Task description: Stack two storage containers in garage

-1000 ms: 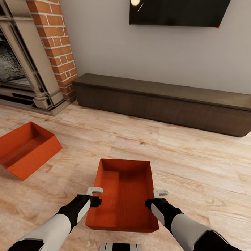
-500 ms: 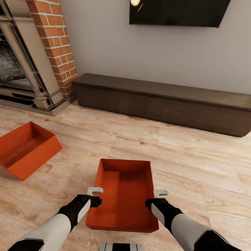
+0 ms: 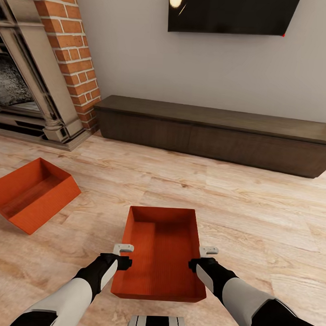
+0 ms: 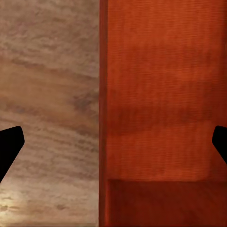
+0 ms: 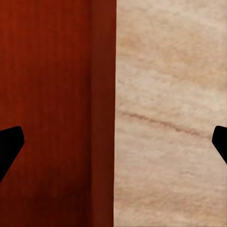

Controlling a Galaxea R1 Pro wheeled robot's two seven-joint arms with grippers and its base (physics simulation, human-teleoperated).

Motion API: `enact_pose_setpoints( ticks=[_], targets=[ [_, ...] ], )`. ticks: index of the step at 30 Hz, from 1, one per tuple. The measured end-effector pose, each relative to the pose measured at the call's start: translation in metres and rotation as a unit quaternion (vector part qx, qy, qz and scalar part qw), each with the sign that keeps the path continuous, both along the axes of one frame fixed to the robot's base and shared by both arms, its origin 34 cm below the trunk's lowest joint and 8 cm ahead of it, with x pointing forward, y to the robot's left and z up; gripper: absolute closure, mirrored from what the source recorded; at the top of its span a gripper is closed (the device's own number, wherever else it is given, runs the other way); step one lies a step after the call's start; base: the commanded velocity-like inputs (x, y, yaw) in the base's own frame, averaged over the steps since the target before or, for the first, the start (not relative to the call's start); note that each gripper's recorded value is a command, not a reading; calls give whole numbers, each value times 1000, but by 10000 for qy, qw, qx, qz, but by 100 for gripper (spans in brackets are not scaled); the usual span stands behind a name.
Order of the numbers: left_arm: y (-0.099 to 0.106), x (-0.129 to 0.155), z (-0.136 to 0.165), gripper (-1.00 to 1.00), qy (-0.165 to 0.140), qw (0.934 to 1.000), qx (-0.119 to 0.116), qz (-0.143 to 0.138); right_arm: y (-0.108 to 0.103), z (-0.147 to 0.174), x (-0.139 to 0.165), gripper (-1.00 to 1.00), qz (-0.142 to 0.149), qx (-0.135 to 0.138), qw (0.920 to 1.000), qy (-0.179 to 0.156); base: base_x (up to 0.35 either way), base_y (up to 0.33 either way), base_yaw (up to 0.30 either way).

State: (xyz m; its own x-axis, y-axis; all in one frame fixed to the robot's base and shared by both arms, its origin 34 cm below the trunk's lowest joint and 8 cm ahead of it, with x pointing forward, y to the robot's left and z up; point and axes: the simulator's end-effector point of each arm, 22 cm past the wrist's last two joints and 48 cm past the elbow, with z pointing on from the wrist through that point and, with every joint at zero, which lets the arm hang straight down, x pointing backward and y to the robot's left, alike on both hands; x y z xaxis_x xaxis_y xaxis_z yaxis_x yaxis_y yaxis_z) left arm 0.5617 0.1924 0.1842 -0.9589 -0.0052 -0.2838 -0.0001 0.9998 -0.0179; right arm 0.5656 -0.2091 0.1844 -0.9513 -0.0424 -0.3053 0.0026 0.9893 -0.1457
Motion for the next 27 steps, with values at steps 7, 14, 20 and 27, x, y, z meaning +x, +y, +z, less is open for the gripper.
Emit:
enact_pose_setpoints(
  ticks=[7,14,20,27],
  targets=[
    [1,-2,-1,-100,35,10000,6,8,1,0,-1,-100,-7,11,10000,8,0,0,0],
    [2,-5,-2,-100,62,10000,7,20,2,0,1,-100,-21,19,10000,-23,0,0,0],
    [4,-7,-4,-100,87,10000,16,29,3,0,1,-100,-23,28,10000,-42,0,0,0],
    [5,-11,-6,-100,141,9999,24,20,4,1,1,-100,-27,39,10000,-43,0,0,0]
  ],
)
